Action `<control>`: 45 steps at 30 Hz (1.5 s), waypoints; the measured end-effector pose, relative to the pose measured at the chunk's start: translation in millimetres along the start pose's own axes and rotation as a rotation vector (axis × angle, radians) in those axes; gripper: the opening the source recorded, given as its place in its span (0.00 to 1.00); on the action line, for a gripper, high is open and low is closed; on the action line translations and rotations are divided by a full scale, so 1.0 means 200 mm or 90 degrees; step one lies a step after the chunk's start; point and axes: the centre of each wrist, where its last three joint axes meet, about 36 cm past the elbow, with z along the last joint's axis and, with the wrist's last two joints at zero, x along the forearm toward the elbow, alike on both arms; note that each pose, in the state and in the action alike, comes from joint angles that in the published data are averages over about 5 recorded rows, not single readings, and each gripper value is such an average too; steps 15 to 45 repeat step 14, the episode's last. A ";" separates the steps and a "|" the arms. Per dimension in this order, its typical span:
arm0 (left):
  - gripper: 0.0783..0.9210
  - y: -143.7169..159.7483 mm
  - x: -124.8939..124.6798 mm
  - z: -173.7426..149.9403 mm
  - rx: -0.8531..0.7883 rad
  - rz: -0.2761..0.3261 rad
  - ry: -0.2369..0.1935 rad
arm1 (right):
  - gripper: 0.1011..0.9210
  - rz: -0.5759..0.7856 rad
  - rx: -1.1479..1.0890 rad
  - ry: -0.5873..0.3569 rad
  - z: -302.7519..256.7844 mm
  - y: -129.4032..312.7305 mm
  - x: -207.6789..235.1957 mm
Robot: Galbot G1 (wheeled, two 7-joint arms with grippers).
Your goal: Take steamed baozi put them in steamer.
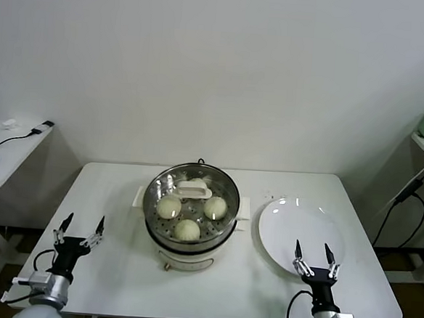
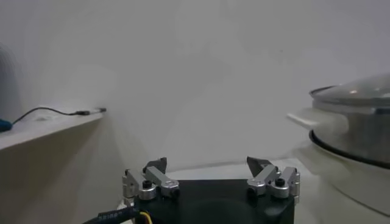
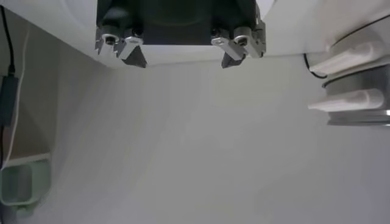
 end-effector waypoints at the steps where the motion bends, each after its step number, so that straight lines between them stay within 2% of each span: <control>1: 0.88 0.00 0.01 0.01 0.002 0.002 0.000 | 0.88 0.000 0.000 0.001 0.00 0.00 0.00; 14: 0.88 -0.07 0.05 0.07 0.010 0.028 -0.001 | 0.88 -0.001 -0.006 0.009 0.01 0.01 0.02; 45: 0.88 -0.07 0.05 0.07 0.010 0.028 -0.001 | 0.88 -0.001 -0.006 0.009 0.01 0.01 0.02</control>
